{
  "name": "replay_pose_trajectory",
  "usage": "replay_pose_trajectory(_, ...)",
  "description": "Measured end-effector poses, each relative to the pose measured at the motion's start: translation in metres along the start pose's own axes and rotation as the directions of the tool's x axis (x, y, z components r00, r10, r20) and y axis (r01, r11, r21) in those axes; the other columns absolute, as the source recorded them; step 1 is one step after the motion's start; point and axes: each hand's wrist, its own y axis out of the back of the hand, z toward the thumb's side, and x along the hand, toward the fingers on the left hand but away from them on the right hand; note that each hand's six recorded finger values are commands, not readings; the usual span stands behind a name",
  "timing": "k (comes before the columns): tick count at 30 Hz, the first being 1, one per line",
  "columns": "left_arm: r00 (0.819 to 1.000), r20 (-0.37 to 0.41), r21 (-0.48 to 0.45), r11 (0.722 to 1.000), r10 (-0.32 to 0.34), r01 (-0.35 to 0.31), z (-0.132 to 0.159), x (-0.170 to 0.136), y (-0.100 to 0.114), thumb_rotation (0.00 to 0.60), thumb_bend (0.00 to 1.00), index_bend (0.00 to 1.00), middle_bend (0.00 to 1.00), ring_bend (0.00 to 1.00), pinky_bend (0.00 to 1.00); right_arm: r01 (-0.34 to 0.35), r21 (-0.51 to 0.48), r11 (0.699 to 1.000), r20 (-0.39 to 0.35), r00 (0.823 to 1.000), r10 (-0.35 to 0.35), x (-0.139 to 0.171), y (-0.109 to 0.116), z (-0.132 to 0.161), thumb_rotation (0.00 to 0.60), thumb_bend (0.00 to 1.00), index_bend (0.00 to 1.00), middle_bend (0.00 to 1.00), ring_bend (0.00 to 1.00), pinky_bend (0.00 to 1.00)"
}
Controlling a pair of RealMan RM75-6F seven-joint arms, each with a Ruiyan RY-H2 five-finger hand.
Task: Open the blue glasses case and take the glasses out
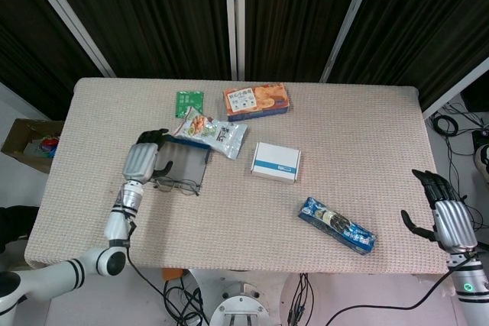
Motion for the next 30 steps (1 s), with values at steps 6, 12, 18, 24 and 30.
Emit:
replay_pose_trajectory(6, 0.993, 0.019, 0.119, 0.986, -0.118, 0.115, 0.000, -0.031, -0.017, 0.600, 0.35, 0.38, 0.13, 0.11, 0.12, -0.006, 0.000, 1.000, -0.003, 1.000, 0.006, -0.001, -0.002, 0.001, 0.600, 0.30, 0.08, 0.13, 0.04, 0.10)
replay_pose_trajectory(12, 0.987, 0.022, 0.130, 0.979, -0.159, 0.155, 0.006, -0.037, -0.029, 0.600, 0.36, 0.41, 0.13, 0.11, 0.12, -0.003, 0.005, 1.000, -0.007, 1.000, 0.003, -0.002, -0.001, 0.003, 0.600, 0.30, 0.08, 0.13, 0.04, 0.10)
replay_pose_trajectory(18, 0.986, 0.007, 0.145, 0.975, -0.169, 0.166, 0.007, -0.036, -0.037, 0.600, 0.37, 0.42, 0.13, 0.11, 0.12, -0.002, 0.004, 1.000, -0.003, 1.000, 0.002, -0.001, 0.000, 0.002, 0.600, 0.30, 0.08, 0.13, 0.04, 0.10)
replay_pose_trajectory(24, 0.986, 0.001, 0.126, 0.978, -0.167, 0.165, 0.011, -0.034, -0.042, 0.600, 0.39, 0.46, 0.13, 0.11, 0.12, -0.003, 0.004, 1.000, -0.003, 1.000, 0.003, -0.001, 0.000, 0.002, 0.600, 0.30, 0.08, 0.13, 0.04, 0.10)
replay_pose_trajectory(30, 0.985, -0.007, 0.132, 0.976, -0.173, 0.173, 0.011, -0.031, -0.044, 0.600, 0.40, 0.47, 0.13, 0.11, 0.12, -0.001, 0.004, 1.000, -0.001, 1.000, 0.001, 0.000, 0.001, 0.001, 0.600, 0.30, 0.08, 0.13, 0.04, 0.10)
